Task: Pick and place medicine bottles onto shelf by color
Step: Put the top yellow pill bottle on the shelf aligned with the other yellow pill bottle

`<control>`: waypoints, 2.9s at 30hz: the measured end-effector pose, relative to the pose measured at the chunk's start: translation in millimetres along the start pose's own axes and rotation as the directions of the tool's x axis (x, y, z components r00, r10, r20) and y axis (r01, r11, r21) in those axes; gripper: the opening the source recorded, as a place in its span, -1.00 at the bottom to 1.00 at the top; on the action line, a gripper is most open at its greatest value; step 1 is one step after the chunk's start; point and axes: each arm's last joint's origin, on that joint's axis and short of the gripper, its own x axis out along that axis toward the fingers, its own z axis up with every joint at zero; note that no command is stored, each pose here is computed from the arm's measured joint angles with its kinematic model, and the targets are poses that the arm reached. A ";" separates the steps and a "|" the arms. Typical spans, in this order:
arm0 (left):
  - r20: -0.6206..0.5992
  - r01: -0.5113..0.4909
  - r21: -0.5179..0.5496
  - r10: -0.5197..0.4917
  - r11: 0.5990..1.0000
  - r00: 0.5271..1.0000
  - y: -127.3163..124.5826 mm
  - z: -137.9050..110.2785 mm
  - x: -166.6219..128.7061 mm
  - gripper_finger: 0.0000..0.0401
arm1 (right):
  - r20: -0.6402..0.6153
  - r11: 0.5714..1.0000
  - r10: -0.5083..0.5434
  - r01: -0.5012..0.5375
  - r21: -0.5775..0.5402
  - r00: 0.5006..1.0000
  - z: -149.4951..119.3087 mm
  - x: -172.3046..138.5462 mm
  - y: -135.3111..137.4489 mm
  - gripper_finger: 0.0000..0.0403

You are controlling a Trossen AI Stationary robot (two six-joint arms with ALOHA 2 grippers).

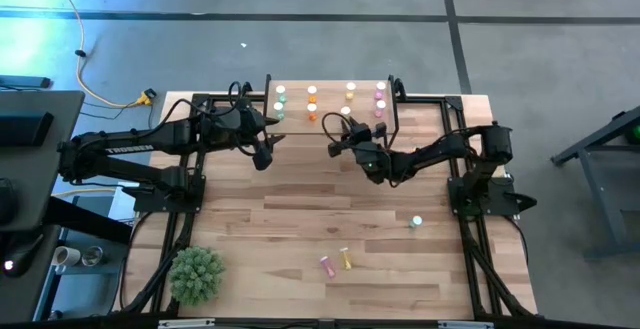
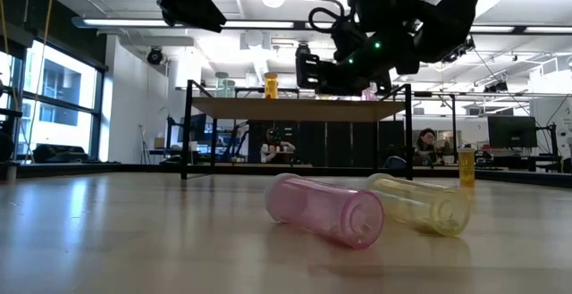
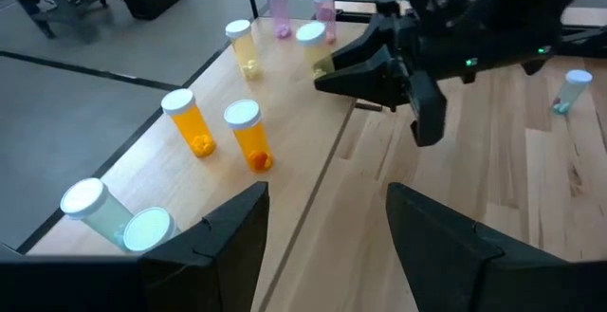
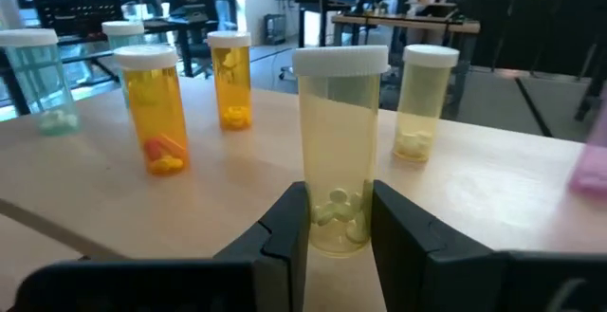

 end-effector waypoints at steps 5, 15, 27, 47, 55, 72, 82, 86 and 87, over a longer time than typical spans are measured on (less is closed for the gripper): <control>0.000 0.000 0.000 0.000 1.000 1.000 0.0 0.0 0.0 0.01 | -0.008 1.000 0.009 -0.009 0.005 1.000 0.7 10.8 -6.7 -0.63; -0.002 0.000 0.001 0.000 1.000 1.000 0.0 -0.2 0.0 0.01 | -0.014 1.000 0.013 -0.013 -0.002 1.000 0.0 11.9 -7.4 -0.49; -0.003 0.001 0.002 -0.001 1.000 1.000 0.0 -0.3 0.0 0.01 | -0.014 1.000 0.013 -0.013 0.000 1.000 -0.1 11.6 -7.2 -0.28; -0.008 0.001 0.002 -0.001 1.000 1.000 0.0 -0.8 0.0 0.01 | 0.062 0.995 0.060 -0.065 0.079 0.996 45.0 -14.8 -4.2 -0.27; -0.010 0.001 0.003 -0.001 1.000 1.000 0.0 -1.0 0.0 0.01 | -0.100 0.989 0.120 -0.128 -0.079 0.988 119.7 -5.0 -1.6 -0.27; -0.045 -0.020 -0.001 0.020 1.000 0.999 0.4 -4.3 -0.2 0.01 | -0.579 0.967 0.255 -0.207 0.149 0.775 166.3 47.8 -44.7 -0.27; -0.053 -0.022 -0.014 0.021 1.000 0.998 0.5 -5.1 -0.2 0.01 | -0.660 0.974 0.228 -0.171 0.150 0.716 142.5 63.2 -41.0 -0.27; -0.053 -0.023 -0.015 0.022 1.000 0.998 0.5 -5.2 -0.2 0.01 | -0.694 0.975 0.215 -0.194 0.110 0.687 128.1 68.4 -33.8 -0.27; -0.053 -0.023 -0.016 0.022 1.000 0.998 0.6 -5.2 -0.1 0.01 | -0.700 0.974 0.213 -0.203 0.099 0.681 125.1 68.8 -31.8 -0.27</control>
